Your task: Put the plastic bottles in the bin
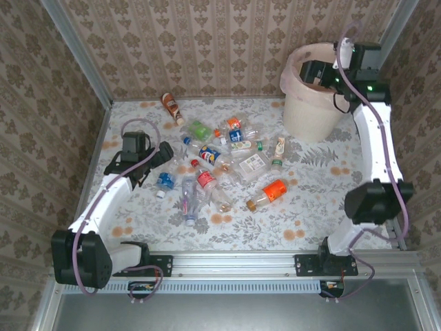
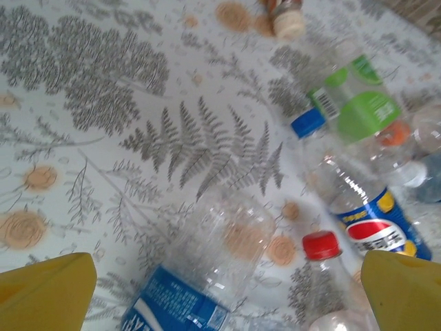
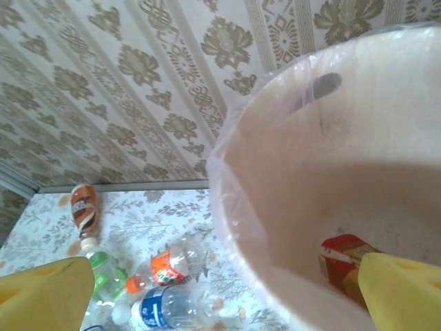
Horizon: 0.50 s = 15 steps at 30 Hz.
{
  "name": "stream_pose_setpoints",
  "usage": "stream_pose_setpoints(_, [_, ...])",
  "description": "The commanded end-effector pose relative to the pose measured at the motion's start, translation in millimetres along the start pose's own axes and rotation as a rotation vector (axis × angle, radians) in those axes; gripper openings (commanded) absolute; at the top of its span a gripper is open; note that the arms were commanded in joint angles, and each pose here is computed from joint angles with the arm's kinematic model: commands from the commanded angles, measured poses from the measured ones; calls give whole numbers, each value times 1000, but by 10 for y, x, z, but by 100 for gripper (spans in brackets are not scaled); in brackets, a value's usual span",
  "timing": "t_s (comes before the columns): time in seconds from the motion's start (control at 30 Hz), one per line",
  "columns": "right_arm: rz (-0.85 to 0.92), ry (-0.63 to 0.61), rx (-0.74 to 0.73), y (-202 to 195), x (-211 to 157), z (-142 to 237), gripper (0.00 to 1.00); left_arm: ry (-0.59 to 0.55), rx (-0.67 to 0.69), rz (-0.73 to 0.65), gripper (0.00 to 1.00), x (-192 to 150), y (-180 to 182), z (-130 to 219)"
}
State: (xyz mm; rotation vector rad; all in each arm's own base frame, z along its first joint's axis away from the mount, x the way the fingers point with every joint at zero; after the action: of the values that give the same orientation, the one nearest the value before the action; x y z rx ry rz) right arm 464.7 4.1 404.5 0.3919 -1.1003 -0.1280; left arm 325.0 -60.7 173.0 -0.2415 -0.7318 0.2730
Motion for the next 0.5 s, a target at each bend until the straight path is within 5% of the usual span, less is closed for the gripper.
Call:
stream_pose_setpoints(0.0, [-39, -51, 39, 102, -92, 165, 100, 63, 52, -17, 100, -107, 49, 40])
stream_pose_setpoints(0.47, [-191, -203, 51, 90, -672, 808, 100, 252, 54, -234, 98, -591, 34, -244])
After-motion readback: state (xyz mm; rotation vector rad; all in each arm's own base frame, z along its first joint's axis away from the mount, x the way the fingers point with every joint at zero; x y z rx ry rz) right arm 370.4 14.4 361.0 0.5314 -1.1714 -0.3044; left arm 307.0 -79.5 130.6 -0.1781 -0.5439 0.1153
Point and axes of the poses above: each hand's point on the last joint's axis, 136 mm out from that joint toward the fingers, its own z axis back along the fingers, its own y axis along the line the jaws close on, x = y × z, the point moved 2 cm from there along z, back along the fingers, and after that the axes turned 4 degrees about -z, right-handed, at the moved point
